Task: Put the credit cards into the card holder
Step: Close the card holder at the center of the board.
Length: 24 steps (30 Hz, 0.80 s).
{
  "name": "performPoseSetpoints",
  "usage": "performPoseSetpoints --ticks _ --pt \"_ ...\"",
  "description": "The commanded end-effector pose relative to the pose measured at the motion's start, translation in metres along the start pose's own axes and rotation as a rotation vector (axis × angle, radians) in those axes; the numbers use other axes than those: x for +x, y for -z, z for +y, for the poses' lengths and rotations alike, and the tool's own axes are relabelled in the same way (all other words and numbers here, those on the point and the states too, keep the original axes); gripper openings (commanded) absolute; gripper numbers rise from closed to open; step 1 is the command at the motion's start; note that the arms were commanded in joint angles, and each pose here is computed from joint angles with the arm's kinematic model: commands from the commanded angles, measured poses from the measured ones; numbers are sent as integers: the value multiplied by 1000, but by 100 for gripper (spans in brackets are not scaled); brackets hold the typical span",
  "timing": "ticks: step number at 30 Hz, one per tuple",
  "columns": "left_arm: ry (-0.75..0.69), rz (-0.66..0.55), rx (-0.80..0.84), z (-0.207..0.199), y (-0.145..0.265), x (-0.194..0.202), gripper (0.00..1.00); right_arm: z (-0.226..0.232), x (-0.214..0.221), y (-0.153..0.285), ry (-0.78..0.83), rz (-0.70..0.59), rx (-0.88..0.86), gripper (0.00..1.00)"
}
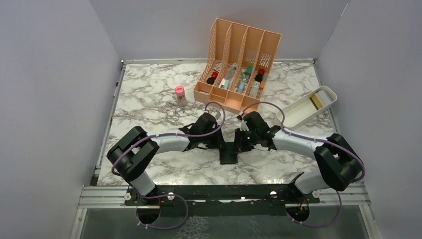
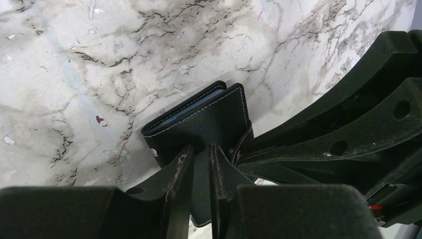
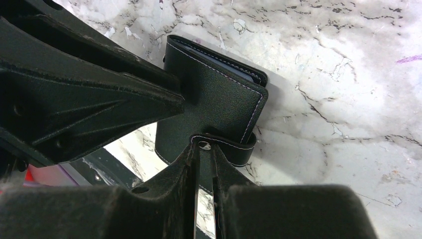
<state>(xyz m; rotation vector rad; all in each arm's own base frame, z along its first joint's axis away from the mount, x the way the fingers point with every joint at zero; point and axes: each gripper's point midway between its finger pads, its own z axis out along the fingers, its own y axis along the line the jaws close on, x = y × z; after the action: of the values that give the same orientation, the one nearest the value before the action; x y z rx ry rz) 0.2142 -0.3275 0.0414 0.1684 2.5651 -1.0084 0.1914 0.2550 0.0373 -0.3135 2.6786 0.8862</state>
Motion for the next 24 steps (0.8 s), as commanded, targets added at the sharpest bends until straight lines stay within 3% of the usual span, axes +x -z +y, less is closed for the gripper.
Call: performPoseSetpoints --ticks 1,24 --pt "-6 -14 6 0 3 -1 21 -11 -3 -4 -9 -2 82 19" --pt "0 -4 77 -5 0 7 21 -62 14 -22 -4 174 428 19"
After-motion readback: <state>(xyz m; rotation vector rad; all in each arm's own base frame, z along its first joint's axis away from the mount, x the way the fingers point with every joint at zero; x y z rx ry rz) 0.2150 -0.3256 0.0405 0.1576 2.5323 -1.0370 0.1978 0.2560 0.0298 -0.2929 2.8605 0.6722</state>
